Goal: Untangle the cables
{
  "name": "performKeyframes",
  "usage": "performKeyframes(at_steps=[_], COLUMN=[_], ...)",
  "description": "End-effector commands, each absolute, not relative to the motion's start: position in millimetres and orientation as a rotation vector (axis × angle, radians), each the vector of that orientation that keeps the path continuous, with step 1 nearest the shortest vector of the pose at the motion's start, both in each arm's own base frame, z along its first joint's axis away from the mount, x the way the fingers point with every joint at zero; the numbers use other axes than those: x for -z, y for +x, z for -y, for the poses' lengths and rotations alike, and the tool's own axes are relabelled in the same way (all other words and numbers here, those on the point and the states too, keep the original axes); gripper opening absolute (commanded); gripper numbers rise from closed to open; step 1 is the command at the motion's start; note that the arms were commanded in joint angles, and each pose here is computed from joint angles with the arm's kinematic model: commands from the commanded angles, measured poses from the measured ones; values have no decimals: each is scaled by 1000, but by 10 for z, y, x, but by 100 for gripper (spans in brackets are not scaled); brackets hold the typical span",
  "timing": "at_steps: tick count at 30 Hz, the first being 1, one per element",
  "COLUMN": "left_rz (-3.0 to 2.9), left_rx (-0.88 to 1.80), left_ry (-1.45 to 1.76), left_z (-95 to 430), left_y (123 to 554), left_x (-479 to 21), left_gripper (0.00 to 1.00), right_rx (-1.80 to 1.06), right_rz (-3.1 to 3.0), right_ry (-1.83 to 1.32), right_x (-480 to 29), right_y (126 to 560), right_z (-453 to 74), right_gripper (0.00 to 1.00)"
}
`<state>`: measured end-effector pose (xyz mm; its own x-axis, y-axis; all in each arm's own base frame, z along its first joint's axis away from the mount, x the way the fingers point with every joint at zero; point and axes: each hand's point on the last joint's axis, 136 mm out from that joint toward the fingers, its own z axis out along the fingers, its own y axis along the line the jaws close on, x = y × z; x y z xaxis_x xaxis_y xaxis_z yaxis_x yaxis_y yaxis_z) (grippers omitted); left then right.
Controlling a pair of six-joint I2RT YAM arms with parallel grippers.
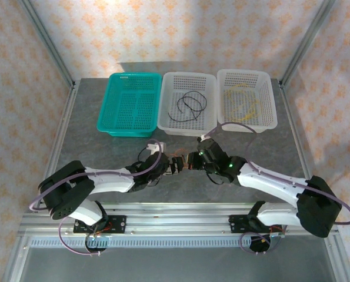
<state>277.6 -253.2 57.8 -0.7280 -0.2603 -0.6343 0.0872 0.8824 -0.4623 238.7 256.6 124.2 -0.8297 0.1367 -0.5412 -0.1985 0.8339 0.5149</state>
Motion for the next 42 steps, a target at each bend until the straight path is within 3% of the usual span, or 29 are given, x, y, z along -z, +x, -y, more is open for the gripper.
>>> performKeyframes(at_steps=[1,11,23,42], left_rz=[-2310,-2393,-2437,-2434], left_rx=[596,494,436,423], left_ry=[-96,-86,-71,-58], left_z=[2624,2637,2591,2571], left_y=[2819,2847,2799,2759], left_x=[-583,-305,-137,-117], left_gripper=[98,98,98,98], right_rx=[-796,-836,-913,-765], right_rz=[-2380,-2286,-2092,-1874], right_ry=[-97,-121,-125,-82], right_x=[-1366,-1728,-2650,-3756], right_y=[2355,2347,2363,2366], right_z=[-2579,-2546,-2490,-1990], right_gripper=[0,0,0,0])
